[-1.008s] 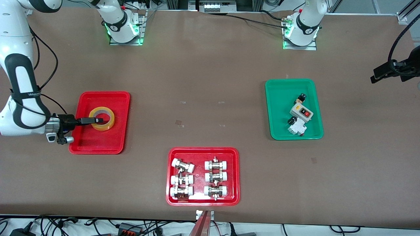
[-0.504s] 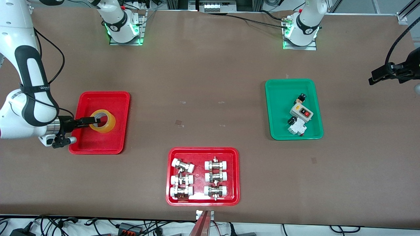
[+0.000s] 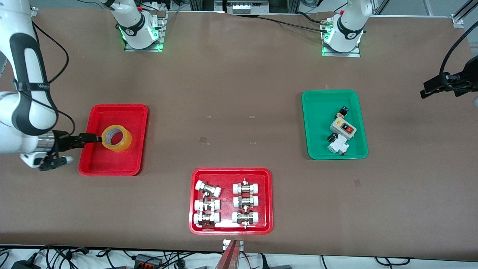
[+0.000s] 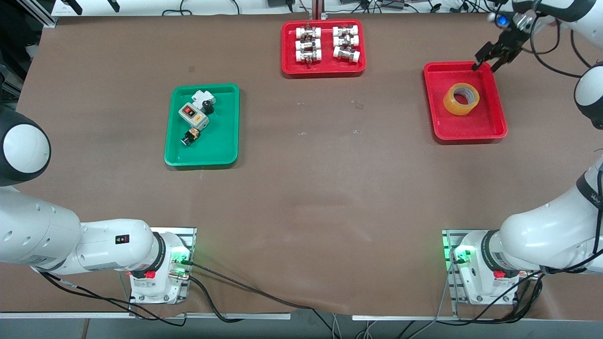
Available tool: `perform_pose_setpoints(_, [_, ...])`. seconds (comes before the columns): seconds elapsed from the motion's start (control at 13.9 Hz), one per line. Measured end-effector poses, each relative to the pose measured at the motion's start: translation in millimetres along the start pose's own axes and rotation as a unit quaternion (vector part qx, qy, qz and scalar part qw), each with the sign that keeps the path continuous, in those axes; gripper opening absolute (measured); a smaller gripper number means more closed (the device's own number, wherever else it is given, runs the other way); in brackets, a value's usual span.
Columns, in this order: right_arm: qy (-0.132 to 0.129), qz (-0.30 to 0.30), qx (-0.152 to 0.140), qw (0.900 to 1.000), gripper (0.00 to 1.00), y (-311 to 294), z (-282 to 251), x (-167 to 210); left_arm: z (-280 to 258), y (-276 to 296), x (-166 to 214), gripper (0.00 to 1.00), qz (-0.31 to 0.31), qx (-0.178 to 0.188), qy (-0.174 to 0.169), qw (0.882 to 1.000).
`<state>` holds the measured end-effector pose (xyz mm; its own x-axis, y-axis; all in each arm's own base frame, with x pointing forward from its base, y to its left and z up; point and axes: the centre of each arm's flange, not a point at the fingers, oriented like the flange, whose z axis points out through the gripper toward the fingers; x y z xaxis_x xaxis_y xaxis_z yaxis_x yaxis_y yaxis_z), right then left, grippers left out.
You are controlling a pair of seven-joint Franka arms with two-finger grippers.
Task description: Left arm passes tape to right arm into tray
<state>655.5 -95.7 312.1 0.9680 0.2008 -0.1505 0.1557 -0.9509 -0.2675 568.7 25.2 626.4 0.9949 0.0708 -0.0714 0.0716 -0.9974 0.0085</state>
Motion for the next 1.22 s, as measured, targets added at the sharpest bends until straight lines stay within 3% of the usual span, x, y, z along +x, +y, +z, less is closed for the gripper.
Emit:
perform_pose_setpoints(0.14, [0.007,0.033,-0.025,0.999,1.00,-28.7,-33.5,3.2,-0.4,8.8,0.0,1.00,0.008,0.001,0.002,1.000])
perform_pose_setpoints(0.43, [-0.013,0.104,-0.099,0.990,1.00,-109.7,-106.3,5.7,-0.3,18.6,0.0,1.00,0.014,0.005,0.003,1.000])
perform_pose_setpoints(0.79, [0.043,0.107,-0.115,0.987,1.00,-129.5,-197.8,-4.0,-2.4,2.3,2.4,1.00,-0.002,0.007,0.012,1.000])
perform_pose_setpoints(1.22, [0.080,0.109,-0.120,0.984,1.00,-137.8,-235.9,-14.6,-3.2,-7.6,2.1,1.00,-0.005,0.006,0.012,1.000])
